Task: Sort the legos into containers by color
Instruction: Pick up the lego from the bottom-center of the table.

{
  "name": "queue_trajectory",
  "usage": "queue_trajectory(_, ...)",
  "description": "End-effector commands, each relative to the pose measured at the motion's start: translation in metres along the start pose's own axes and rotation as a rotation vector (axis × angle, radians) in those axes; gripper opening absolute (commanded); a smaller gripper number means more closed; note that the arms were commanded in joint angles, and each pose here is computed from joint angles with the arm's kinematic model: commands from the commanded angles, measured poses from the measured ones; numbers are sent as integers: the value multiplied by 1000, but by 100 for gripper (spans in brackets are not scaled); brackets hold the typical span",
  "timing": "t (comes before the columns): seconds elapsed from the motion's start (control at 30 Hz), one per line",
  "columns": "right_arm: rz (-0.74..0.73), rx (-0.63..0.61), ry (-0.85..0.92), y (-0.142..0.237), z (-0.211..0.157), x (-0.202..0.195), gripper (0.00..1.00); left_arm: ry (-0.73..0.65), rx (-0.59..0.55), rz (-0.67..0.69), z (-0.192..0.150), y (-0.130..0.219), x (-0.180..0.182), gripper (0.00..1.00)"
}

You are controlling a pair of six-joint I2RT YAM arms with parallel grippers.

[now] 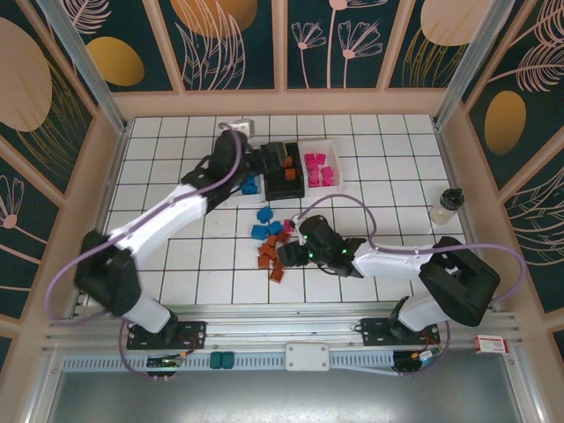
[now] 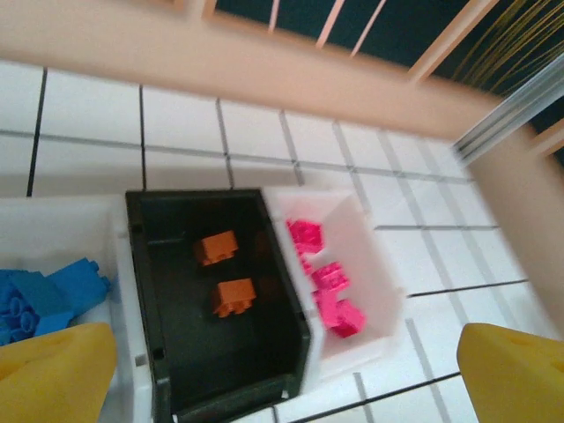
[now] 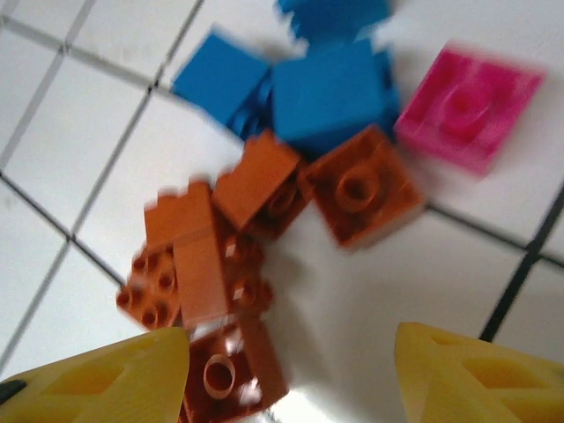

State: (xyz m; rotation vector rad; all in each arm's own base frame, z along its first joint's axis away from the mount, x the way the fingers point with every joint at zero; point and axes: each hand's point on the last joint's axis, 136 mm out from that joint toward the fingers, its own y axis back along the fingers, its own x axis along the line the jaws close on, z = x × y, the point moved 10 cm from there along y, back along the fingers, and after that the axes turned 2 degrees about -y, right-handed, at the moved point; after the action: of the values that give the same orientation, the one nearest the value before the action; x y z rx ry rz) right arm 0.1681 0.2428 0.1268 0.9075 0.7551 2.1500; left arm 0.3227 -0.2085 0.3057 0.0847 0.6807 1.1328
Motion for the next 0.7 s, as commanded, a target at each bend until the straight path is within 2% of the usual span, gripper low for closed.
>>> queue_trajectory(0.0,-28,112,97,-7,-15,11,64,50,-8,-10,-22,25,15,99)
queue_trajectory(0.17,-53,167,176,-9,-28,30,64,79,-18,85,-55,67,47,98)
queue_trajectory(0.33,-38,215,217,-13,-41,43,64,115,-72,137,-74,105,68,99)
queue_trajectory(0.5,-27,228,245,-23,-41,53,64,136,-107,155,-83,125,78,99)
queue_trajectory(0.67,-26,236,264,-31,-40,61,64,147,-93,170,-89,129,83,98)
